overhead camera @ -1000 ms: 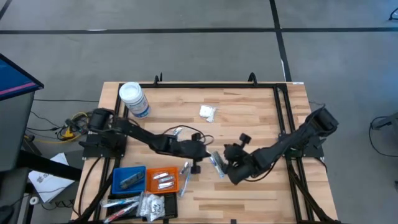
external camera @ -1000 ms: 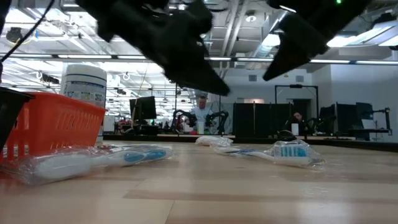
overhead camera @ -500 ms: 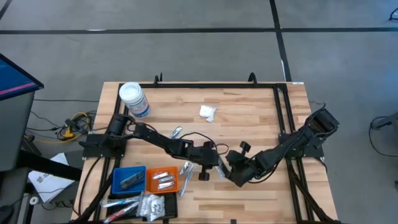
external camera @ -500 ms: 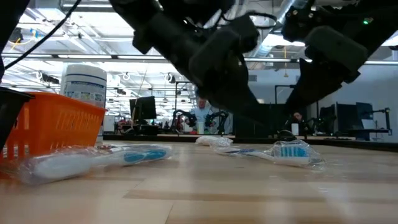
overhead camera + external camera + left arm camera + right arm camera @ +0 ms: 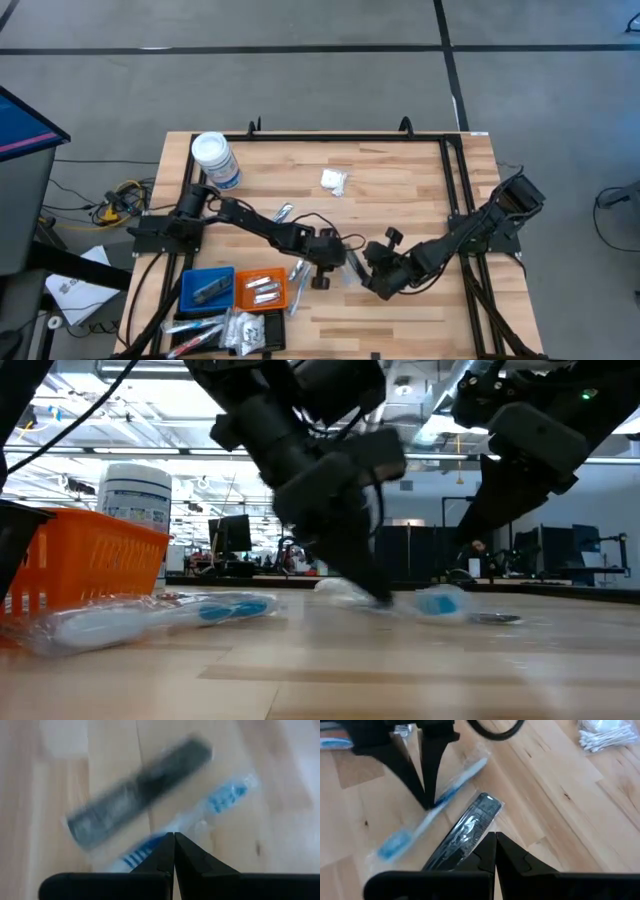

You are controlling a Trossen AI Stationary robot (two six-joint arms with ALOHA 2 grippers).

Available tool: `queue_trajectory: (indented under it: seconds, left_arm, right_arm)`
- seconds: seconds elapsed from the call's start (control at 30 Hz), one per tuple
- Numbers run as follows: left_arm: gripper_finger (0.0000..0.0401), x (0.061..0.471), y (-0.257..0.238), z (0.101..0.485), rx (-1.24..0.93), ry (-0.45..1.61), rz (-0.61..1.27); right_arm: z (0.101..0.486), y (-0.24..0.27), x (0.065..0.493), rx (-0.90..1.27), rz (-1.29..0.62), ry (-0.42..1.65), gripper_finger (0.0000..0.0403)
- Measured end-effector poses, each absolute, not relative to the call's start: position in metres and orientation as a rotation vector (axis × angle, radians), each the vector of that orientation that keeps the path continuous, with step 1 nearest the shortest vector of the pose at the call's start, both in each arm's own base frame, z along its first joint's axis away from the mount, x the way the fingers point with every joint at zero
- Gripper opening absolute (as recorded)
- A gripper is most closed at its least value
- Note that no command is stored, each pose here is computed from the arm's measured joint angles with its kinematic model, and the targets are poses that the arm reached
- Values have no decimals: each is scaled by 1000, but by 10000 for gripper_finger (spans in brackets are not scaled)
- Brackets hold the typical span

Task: Pick & Place Travel size toiletries
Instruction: Adjust the blue toothbrush, then put the black comb into the blue basket

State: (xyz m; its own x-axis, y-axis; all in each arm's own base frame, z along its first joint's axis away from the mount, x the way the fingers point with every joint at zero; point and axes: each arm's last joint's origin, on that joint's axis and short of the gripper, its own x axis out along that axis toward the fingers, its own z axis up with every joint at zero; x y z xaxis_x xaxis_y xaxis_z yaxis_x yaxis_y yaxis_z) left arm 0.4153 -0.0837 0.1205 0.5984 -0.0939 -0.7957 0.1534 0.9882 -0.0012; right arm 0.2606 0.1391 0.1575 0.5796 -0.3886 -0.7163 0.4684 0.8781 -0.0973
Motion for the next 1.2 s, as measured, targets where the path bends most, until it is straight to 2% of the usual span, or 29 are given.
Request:
queue_trajectory:
  seconds: [0.17,0.4,0.63,0.83,1.03,1.2]
  left_arm:
    - [0,399,-88,128,83,1034,-119]
    - [0,402,-110,177,274,739,8]
    - [9,406,-111,168,375,721,-14]
    - [65,413,-110,135,472,768,-19]
    - [124,417,-110,119,519,766,9]
    - [149,418,-110,118,543,763,1]
  right_arm:
    - [157,139,261,119,-490,823,0]
    - [139,121,258,241,-508,887,0]
    - [126,109,259,336,-483,880,0]
    - [130,116,265,356,-331,887,0]
    - [128,116,263,339,-341,910,0]
    - [118,110,254,394,-389,952,0]
